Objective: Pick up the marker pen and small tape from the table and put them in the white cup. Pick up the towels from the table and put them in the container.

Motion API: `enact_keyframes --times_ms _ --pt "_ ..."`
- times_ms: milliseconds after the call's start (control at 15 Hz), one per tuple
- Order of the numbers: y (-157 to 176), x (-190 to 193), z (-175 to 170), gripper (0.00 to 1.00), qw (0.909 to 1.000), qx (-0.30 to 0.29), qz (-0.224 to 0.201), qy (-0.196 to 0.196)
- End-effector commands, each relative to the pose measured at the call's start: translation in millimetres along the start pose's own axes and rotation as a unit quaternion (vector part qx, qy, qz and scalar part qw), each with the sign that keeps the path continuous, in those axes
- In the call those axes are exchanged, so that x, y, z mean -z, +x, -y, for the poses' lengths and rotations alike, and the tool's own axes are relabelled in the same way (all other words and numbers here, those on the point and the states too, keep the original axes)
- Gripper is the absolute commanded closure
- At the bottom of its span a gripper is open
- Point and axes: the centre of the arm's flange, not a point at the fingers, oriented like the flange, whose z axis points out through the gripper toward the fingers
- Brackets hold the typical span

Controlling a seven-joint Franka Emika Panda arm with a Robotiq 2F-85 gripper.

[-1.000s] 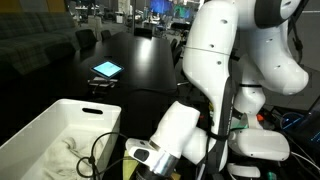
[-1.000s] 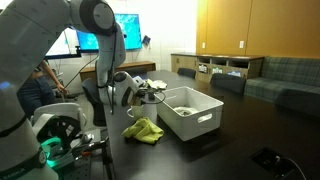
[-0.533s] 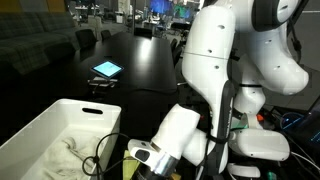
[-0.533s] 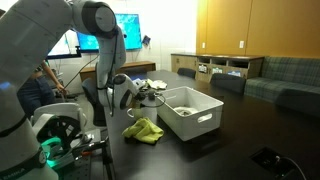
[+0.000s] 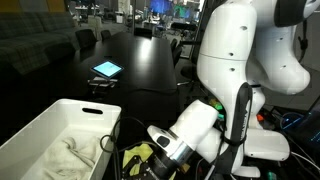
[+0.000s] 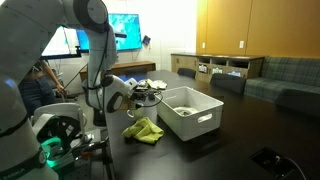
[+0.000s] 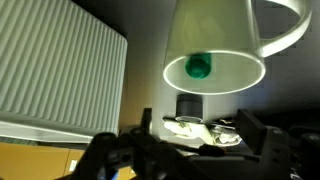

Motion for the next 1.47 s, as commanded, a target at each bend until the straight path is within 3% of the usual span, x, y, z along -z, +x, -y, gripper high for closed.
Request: enact_keyframes --times_ms 0,333,533,667,733,1067,1267,1400 --pt "-5 50 19 0.00 0.9992 0.004 -0.001 -0.041" --pt "-15 83 24 0.00 0.9979 -0.027 0.031 -0.050" --pt "-7 25 13 0.00 0.9911 -0.067 0.097 -0.063" --pt "-4 77 -2 0.00 0.9868 -0.092 0.131 -0.028" --pt "-2 79 -4 0.00 0.9846 -0.098 0.143 -0.019" --pt "22 93 -22 0.00 0.9652 -0.148 0.215 -0.007" --pt "37 98 -33 0.00 0.9463 -0.179 0.269 -0.007" --pt "48 101 -22 0.00 0.9320 -0.192 0.307 -0.002"
